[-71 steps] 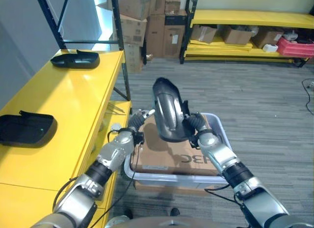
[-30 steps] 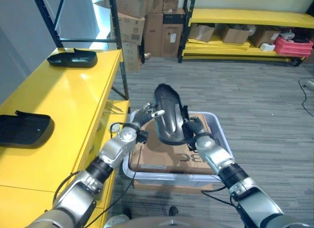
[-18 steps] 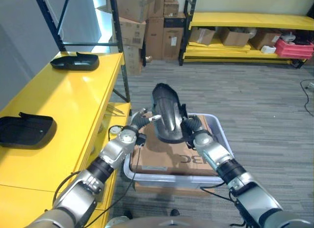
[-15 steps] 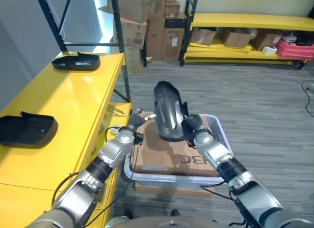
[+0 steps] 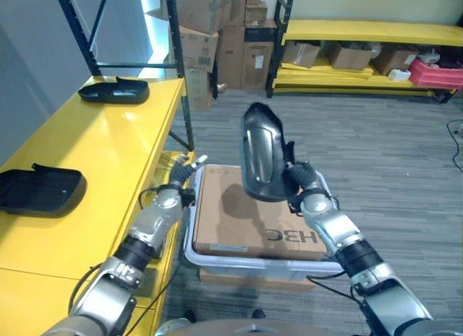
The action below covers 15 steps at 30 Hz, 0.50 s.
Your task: Move parts from the plastic box to the shelf.
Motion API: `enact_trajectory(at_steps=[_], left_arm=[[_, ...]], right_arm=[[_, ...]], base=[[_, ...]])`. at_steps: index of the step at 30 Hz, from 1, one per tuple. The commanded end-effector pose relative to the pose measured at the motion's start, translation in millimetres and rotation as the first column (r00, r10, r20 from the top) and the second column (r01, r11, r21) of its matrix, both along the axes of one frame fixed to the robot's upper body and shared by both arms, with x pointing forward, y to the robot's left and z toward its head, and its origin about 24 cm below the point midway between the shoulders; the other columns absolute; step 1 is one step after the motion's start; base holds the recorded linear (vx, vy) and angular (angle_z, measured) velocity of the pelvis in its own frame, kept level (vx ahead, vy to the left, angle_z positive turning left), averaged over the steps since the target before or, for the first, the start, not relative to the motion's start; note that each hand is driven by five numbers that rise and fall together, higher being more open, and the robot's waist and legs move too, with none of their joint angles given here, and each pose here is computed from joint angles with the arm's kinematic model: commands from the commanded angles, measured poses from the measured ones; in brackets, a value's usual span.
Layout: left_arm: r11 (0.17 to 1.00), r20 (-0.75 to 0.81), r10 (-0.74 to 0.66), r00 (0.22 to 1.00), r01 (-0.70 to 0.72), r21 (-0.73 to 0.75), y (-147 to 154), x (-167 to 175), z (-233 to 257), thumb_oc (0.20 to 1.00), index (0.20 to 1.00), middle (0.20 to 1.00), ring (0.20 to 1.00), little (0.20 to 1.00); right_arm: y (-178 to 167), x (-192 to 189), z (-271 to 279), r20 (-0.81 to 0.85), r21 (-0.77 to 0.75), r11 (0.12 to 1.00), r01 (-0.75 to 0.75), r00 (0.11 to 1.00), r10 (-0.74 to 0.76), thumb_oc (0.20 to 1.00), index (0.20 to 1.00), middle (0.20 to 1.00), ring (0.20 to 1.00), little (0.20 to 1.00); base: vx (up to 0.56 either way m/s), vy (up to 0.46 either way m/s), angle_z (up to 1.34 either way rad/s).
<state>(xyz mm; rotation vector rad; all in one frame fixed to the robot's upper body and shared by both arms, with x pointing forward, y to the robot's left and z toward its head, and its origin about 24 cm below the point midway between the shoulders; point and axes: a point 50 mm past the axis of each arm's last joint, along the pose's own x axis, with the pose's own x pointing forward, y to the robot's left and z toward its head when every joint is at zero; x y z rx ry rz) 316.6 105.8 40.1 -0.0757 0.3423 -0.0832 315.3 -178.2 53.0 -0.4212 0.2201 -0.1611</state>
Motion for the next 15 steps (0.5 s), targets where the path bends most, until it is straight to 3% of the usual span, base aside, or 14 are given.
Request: enact_trajectory(at_steps=[1,15], left_arm=[[0.995,0.059,-0.091,0.994,0.092,-0.021,-23.1,13.9,19.9,1.000,1.000,1.000,1.000,1.000],[0.966,0.066,-0.246,0.967,0.250,-0.068,-59.1,9.3,24.4,1.000,1.000,1.000,1.000,1.000]], right_arm=[[10.3,24.4,44.5,0.201,-0.017,0.999,-0.031,0.979,0.034,0.200,0.200,0.200,0.200,0.200],[35.9,30.5,39.2,0.148,-0.029,0.994,-0.102,0.983,0.105,0.200,0.200,0.200,0.200,0.200]], base=[[0.00,0.000,0.00],[0.00,0.000,0.00]])
